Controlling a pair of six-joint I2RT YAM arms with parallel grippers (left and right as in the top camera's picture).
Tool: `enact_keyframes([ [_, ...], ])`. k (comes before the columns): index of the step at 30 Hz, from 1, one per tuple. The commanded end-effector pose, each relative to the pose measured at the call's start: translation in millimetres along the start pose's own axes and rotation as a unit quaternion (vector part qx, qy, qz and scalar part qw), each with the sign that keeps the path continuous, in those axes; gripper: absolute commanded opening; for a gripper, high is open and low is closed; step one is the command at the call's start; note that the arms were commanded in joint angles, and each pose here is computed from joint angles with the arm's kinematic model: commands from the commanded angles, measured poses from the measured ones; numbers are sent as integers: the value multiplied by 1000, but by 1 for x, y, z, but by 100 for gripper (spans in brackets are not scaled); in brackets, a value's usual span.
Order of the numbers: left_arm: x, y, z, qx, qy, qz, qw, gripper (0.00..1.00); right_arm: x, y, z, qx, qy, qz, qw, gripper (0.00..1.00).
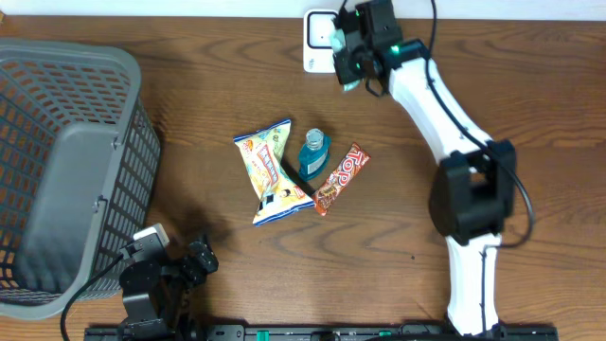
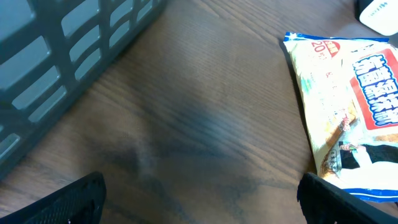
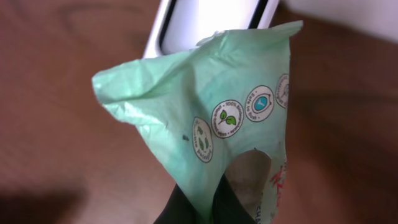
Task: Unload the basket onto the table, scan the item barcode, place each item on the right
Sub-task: 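Move the wipes pack up over the scanner window, then carry the wipes pack to the right edge and release it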
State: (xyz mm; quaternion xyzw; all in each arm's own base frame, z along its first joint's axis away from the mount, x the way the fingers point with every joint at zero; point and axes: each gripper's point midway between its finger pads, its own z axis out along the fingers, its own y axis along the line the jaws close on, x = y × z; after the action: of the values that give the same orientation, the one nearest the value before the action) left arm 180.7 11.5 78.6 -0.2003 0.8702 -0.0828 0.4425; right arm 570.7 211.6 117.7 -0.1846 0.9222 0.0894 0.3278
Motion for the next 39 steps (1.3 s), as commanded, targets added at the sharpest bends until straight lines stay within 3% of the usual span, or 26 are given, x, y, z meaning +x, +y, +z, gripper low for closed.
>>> enact_keyframes([
  [1, -4, 0, -2, -1, -7, 4, 1000, 98, -24, -8, 11, 28, -22, -12, 999, 1],
  [8, -4, 0, -2, -1, -7, 4, 1000, 98, -27, 3, 26, 23, -22, -19, 999, 1],
  [13, -3, 0, -2, -1, -7, 4, 1000, 98, -23, -8, 11, 75, -2, -20, 997, 1],
  [22, -4, 0, -2, -1, -7, 4, 1000, 98, 40, -67, -62, 193, 141, 62, 969, 1],
  [25, -4, 0, -2, -1, -7, 4, 1000, 98, 73, -111, -89, 271, 194, 120, 935, 1],
  [30, -3, 0, -2, -1, -7, 4, 1000, 98, 127, -203, -144, 416, 251, 204, 850, 1],
  [39, -3, 0, -2, -1, -7, 4, 1000, 98, 207, -333, -200, 487, 251, 357, 757, 1],
])
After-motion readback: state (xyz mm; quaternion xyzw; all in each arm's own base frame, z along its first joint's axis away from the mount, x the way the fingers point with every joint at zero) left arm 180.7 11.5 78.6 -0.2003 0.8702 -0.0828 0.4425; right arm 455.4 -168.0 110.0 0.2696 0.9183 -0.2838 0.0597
